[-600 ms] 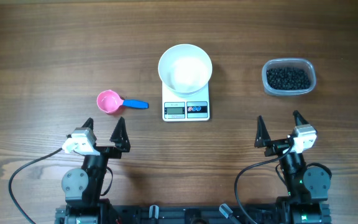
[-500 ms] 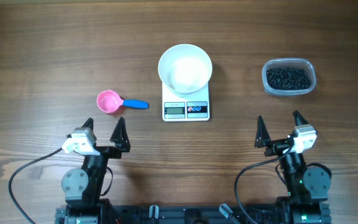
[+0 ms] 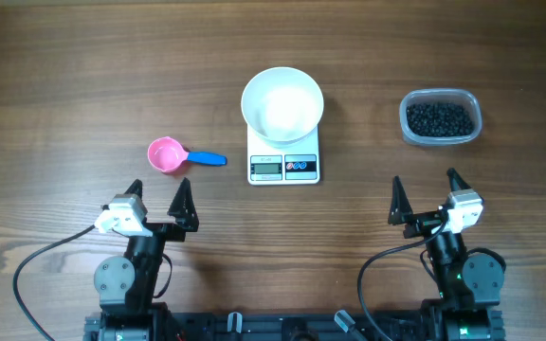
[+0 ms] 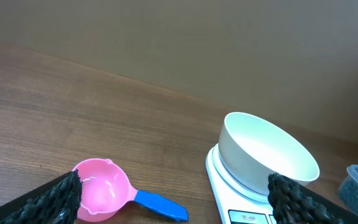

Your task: Scoop item into bowl and weigh 150g on scale

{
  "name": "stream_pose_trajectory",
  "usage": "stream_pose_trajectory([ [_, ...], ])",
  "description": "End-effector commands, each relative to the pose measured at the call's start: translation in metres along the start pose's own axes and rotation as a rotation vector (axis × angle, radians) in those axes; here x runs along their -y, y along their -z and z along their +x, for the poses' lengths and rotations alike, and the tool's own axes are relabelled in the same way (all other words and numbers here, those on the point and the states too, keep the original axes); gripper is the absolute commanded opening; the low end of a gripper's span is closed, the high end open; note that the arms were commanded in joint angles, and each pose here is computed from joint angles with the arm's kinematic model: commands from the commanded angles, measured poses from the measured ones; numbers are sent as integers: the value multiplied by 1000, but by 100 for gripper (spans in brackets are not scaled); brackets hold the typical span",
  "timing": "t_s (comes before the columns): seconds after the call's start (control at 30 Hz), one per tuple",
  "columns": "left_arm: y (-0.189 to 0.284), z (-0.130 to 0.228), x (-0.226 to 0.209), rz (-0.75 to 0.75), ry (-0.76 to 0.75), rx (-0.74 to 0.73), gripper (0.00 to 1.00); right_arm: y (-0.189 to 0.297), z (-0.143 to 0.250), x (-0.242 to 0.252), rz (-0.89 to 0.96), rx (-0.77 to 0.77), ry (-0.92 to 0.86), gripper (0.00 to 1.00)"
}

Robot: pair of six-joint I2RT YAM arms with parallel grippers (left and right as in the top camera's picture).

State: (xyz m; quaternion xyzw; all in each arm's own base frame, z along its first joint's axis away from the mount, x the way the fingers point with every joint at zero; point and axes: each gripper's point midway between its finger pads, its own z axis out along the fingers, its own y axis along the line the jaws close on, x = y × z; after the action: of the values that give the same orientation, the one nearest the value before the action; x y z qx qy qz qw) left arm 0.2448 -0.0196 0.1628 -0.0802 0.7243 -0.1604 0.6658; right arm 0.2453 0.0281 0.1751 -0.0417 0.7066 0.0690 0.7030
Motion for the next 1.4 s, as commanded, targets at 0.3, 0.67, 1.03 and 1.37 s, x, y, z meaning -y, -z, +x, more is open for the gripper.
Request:
stream_pose_trajectory([
  [0.3, -1, 5, -3, -11, 10, -6, 100, 0, -1, 3, 15, 5, 13, 99],
  [0.67, -1, 5, -3, -11, 10, -7, 100, 0, -1, 3, 15, 5, 13, 100],
  [1.03, 0, 1, -2, -17, 10, -9, 100, 0, -1, 3, 15, 5, 14, 100],
  [1.37, 14, -35, -1, -95, 9, -18, 100, 0, -1, 3, 15, 5, 13, 100],
])
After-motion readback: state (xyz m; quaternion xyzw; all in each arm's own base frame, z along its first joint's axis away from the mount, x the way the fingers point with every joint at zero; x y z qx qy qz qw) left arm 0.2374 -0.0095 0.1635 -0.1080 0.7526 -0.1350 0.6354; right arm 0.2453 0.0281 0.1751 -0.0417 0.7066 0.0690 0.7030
